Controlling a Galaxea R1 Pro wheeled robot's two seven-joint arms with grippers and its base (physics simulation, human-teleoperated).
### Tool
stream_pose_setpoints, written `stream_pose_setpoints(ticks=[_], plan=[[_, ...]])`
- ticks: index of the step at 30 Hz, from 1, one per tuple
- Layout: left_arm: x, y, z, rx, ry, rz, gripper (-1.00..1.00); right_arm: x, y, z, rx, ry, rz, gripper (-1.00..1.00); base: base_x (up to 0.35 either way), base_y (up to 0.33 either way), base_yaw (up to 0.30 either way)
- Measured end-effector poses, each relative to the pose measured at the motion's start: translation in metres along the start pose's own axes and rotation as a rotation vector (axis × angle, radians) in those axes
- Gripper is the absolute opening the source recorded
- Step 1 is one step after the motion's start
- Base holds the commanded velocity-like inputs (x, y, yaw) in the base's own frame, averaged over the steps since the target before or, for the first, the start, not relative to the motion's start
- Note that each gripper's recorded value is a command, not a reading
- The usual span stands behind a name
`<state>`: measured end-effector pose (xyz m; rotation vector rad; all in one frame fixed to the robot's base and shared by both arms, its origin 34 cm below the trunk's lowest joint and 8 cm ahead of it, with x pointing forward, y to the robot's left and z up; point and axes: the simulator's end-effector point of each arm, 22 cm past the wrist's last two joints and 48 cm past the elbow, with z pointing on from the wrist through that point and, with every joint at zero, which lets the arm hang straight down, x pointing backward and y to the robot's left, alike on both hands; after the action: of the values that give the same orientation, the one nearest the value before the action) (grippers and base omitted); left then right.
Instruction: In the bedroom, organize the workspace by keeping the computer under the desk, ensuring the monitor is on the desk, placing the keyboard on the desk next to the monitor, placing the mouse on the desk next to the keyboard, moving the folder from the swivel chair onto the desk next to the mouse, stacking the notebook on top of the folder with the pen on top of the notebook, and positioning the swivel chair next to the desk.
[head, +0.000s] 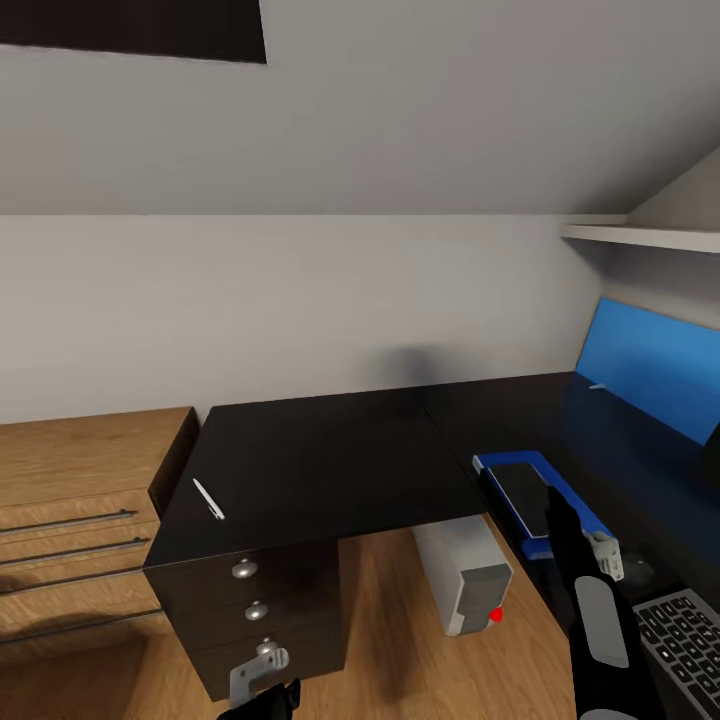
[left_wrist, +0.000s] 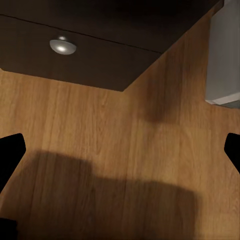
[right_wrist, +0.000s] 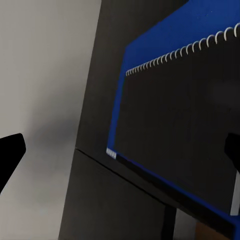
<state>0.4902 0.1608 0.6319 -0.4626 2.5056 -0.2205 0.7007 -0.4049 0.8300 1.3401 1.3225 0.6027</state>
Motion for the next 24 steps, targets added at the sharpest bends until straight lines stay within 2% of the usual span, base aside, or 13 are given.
stream_pose_setpoints(ticks=[16,24], plan=[[0.000,0.000,0.000,0.000,0.000,0.000,1.00,0.014,0.009,-0.001,-0.018,0.021,-0.005,1.00,0.000,0.000,0.005],[0.000,0.000,0.000,0.000,0.000,0.000,1.00,0.017,0.009,-0.001,-0.019,0.023,-0.001,1.00,0.000,0.000,0.210]])
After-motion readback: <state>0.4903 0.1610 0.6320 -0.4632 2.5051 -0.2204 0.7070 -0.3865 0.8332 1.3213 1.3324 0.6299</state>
